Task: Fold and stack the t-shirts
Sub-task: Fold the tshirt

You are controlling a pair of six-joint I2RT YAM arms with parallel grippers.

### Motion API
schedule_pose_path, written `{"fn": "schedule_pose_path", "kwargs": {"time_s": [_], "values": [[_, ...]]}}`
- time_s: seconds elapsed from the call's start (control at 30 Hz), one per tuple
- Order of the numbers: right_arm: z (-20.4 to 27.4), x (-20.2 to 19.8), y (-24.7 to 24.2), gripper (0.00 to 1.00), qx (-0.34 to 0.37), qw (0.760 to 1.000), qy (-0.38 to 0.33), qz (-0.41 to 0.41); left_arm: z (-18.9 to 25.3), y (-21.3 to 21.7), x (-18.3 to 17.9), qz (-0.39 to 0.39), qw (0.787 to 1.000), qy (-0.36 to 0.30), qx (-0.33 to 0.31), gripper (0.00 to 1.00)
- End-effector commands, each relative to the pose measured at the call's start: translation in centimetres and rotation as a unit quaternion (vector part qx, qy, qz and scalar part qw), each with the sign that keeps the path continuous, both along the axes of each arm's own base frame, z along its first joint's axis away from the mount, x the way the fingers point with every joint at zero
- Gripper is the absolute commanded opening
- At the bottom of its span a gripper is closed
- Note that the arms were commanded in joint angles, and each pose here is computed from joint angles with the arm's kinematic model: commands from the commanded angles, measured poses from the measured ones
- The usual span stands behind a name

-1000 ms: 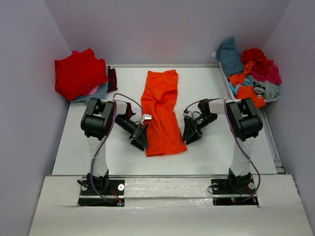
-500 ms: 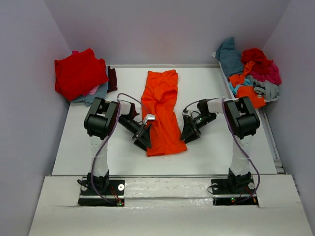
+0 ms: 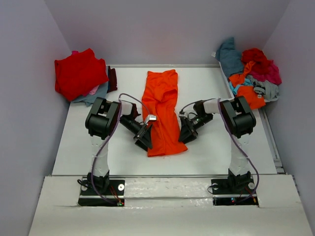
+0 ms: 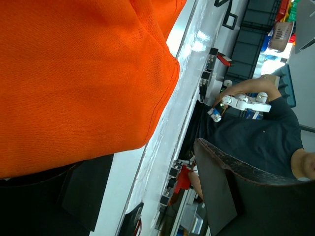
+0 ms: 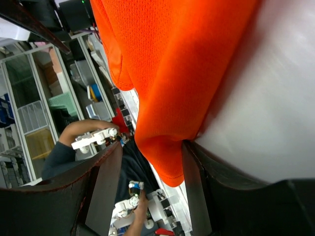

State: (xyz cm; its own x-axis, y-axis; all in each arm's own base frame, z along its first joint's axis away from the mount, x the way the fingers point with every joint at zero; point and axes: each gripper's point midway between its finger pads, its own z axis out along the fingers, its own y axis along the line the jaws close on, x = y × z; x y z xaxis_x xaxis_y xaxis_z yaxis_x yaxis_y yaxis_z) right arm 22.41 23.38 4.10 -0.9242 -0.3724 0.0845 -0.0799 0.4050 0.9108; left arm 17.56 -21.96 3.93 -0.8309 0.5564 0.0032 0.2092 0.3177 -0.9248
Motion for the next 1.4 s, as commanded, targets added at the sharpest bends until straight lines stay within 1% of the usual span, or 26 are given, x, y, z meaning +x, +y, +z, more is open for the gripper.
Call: {"fn": "schedule_pose_path", "kwargs": {"time_s": [0.0, 0.13, 0.2, 0.23, 0.27, 0.33, 0.4, 0.43, 0.5, 0.53, 0.57, 0.6, 0.63, 0.7, 0.73, 0.77, 0.87, 0.93, 1.0, 1.03, 1.13, 1.17, 1.37], "values": [[0.8, -0.4, 1.1, 0.57, 0.016, 1.0, -0.005, 0.018, -4.5, 1.0, 1.4, -0.042, 0.995, -0.089, 0.028, 0.8], [0.7, -0.5, 0.9, 0.55, 0.009, 1.0, -0.004, 0.022, -4.7, 1.0, 1.4, -0.039, 0.995, -0.088, 0.031, 0.78], [0.8, -0.7, 0.8, 0.51, 0.01, 1.0, -0.004, 0.023, -4.7, 0.9, 1.3, -0.04, 0.995, -0.086, 0.028, 0.76], [0.8, -0.7, 0.8, 0.51, 0.009, 1.0, -0.006, 0.024, -4.7, 1.0, 1.2, -0.041, 0.995, -0.085, 0.028, 0.75], [0.7, -0.7, 0.8, 0.48, 0.008, 1.0, -0.007, 0.024, -4.6, 1.0, 1.2, -0.041, 0.995, -0.083, 0.027, 0.74], [0.8, -0.6, 0.8, 0.45, 0.007, 1.0, -0.009, 0.024, -4.6, 0.8, 1.0, -0.046, 0.995, -0.081, 0.025, 0.7], [0.8, -0.6, 0.7, 0.39, 0.005, 1.0, -0.009, 0.025, -4.7, 0.8, 1.0, -0.048, 0.995, -0.082, 0.024, 0.63], [0.8, -0.7, 0.7, 0.35, 0.005, 1.0, -0.009, 0.025, -4.6, 0.8, 0.9, -0.048, 0.995, -0.081, 0.023, 0.61], [0.9, -0.7, 0.7, 0.3, 0.003, 1.0, -0.014, 0.026, -4.5, 0.8, 0.8, -0.049, 0.995, -0.079, 0.023, 0.55], [1.0, -0.7, 0.6, 0.24, 0.003, 1.0, -0.016, 0.026, -4.5, 0.8, 0.8, -0.049, 0.995, -0.079, 0.023, 0.53], [1.1, -0.7, 0.6, 0.22, 0.003, 0.999, -0.017, 0.026, -4.4, 0.8, 0.7, -0.05, 0.995, -0.081, 0.021, 0.51], [1.0, -0.7, 0.6, 0.2, 0.001, 0.999, -0.019, 0.027, -4.4, 0.9, 0.7, -0.051, 0.995, -0.082, 0.021, 0.46], [1.1, -0.8, 0.5, 0.16, 0.001, 0.999, -0.021, 0.027, -4.4, 0.9, 0.6, -0.051, 0.995, -0.082, 0.021, 0.44], [1.2, -0.8, 0.5, 0.15, -0.001, 0.999, -0.026, 0.028, -4.3, 0.9, 0.6, -0.051, 0.995, -0.085, 0.021, 0.39], [1.2, -0.7, 0.5, 0.14, -0.002, 0.999, -0.028, 0.028, -4.3, 1.0, 0.7, -0.051, 0.995, -0.085, 0.022, 0.34], [1.2, -0.7, 0.5, 0.12, -0.003, 0.999, -0.029, 0.029, -4.2, 0.9, 0.8, -0.05, 0.994, -0.089, 0.022, 0.32], [1.3, -0.6, 0.5, 0.1, -0.003, 0.999, -0.033, 0.029, -4.2, 1.0, 0.9, -0.05, 0.994, -0.095, 0.026, 0.26], [1.5, -0.6, 0.4, 0.1, -0.003, 0.999, -0.037, 0.03, -4.1, 1.0, 1.0, -0.049, 0.993, -0.099, 0.03, 0.2], [1.6, -0.6, 0.4, 0.09, -0.005, 0.999, -0.041, 0.031, -4.0, 1.0, 1.3, -0.047, 0.992, -0.111, 0.033, 0.17], [1.6, -0.6, 0.3, 0.09, -0.006, 0.999, -0.042, 0.033, -4.0, 1.1, 1.4, -0.047, 0.992, -0.114, 0.038, 0.13], [1.9, -0.5, 0.2, 0.07, -0.007, 0.998, -0.054, 0.037, -3.6, 1.2, 1.7, -0.046, 0.989, -0.133, 0.044, 0.1], [2.2, -0.7, 0.4, 0.07, -0.008, 0.997, -0.06, 0.042, -3.3, 1.2, 2.0, -0.042, 0.987, -0.146, 0.045, 0.06], [3.3, -0.5, 0.0, 0.07, -0.017, 0.994, -0.093, 0.053, -1.6, 1.0, 2.6, -0.043, 0.977, -0.2, 0.053, 0.06]]}}
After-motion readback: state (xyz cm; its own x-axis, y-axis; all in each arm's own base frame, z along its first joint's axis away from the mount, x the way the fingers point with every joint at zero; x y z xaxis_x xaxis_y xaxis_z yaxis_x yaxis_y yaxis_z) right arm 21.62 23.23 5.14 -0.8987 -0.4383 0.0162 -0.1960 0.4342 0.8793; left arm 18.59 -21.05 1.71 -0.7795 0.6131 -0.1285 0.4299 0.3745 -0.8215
